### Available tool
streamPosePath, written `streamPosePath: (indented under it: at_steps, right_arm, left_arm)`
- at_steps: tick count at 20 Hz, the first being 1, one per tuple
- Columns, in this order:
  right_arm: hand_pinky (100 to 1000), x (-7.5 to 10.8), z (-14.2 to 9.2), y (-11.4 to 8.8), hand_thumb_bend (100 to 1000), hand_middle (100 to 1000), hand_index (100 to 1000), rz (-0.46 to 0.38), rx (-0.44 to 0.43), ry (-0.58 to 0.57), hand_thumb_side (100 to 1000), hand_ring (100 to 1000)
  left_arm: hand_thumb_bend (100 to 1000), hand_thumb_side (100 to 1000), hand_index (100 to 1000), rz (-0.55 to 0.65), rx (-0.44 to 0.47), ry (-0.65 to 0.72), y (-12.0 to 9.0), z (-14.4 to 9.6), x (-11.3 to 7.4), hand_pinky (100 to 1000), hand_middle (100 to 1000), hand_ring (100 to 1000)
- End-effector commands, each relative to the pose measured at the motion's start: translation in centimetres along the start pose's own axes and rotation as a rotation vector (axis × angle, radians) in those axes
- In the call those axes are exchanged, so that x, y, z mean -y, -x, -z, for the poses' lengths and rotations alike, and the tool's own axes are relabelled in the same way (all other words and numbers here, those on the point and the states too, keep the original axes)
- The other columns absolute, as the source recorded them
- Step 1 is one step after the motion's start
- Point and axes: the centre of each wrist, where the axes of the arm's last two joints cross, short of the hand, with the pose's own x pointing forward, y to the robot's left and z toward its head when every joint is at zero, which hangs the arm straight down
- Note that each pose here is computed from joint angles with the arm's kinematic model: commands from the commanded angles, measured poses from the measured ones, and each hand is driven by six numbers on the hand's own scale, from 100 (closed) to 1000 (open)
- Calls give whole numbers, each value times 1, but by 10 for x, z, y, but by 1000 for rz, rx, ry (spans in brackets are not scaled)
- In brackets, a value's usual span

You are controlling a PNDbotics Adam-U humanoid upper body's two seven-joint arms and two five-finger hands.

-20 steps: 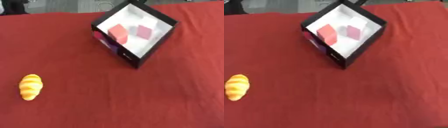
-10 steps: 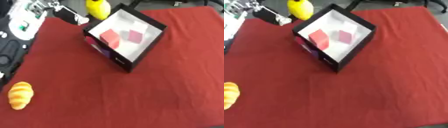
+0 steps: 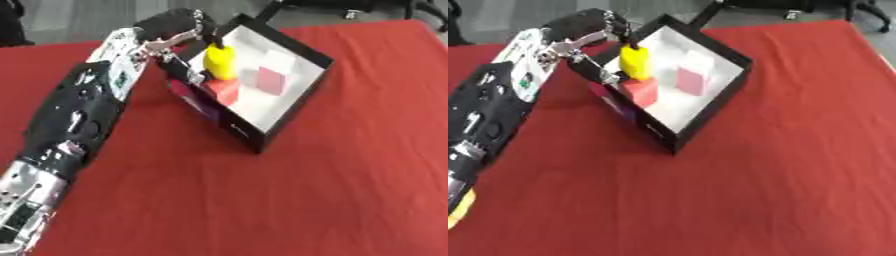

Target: Pick up objects on the table and place them in the box.

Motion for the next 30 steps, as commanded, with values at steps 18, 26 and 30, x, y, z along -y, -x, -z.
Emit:
streamPosePath:
  at_steps: [18,26,30]
  right_arm:
    - [904,18,-11,-15,100,815,900,-101,-12,19,607,848]
    - [905,23,-19,-16,100,814,900,-154,-30,13,614,848]
    - [905,22,-22,-13,100,813,900,-159,-36,14,620,847]
  left_arm:
    - [295,409,901,-184,175,-419,3,-82,-113,819,701,792]
    - [353,587,894,-94,213,-62,-48,-200,-105,804,728,804]
    - [343,665,893,-125,140,154,-67,-227,-65,801,730,805]
